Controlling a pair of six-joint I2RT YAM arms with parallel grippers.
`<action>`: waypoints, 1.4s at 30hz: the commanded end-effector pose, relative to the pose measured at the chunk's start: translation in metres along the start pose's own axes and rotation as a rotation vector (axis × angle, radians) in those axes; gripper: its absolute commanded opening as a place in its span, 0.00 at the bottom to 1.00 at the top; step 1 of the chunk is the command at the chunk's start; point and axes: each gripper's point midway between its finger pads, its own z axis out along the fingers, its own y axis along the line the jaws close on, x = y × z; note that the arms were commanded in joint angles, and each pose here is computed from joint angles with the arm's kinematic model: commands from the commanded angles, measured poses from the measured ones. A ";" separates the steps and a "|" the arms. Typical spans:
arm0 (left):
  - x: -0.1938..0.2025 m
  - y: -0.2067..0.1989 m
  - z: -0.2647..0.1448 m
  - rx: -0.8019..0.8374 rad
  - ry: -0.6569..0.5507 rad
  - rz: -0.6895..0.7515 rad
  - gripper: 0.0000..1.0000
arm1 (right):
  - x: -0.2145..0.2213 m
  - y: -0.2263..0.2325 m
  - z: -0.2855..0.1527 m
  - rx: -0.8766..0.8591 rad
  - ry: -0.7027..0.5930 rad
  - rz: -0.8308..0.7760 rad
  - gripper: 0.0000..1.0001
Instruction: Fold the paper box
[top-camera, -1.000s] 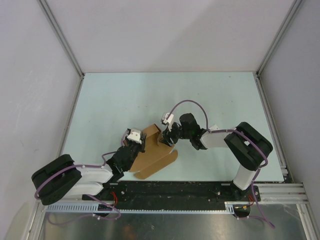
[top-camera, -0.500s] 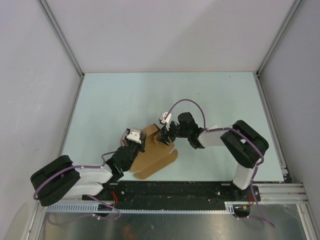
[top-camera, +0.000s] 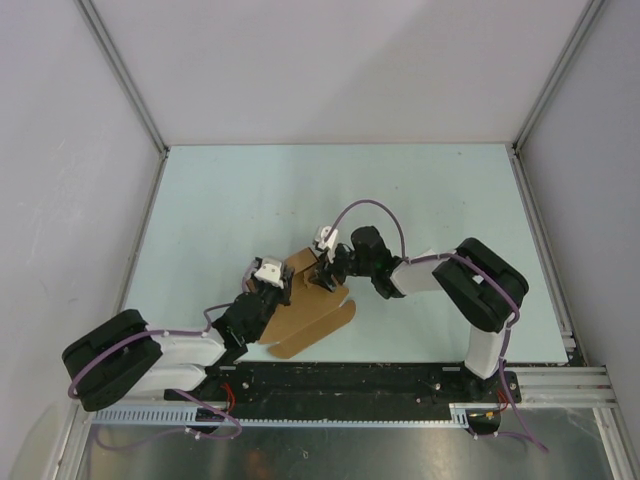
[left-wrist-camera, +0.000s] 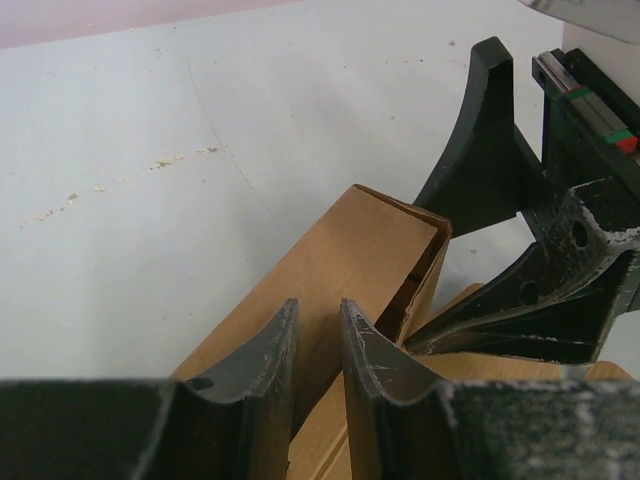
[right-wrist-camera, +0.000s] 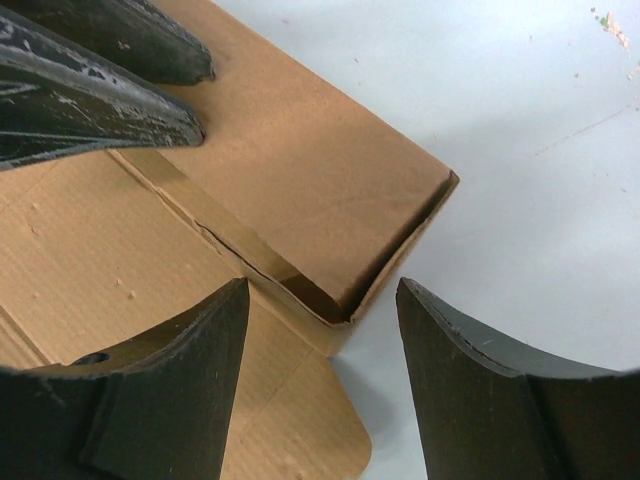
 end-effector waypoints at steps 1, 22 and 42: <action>-0.011 -0.004 0.005 0.009 -0.027 -0.028 0.28 | -0.027 -0.002 0.012 0.009 -0.080 -0.063 0.66; -0.016 -0.002 0.001 0.011 -0.049 -0.042 0.29 | -0.032 0.000 0.024 0.039 -0.127 -0.065 0.55; -0.006 -0.004 0.001 0.018 -0.021 -0.044 0.28 | -0.030 0.002 0.040 0.121 -0.159 -0.065 0.26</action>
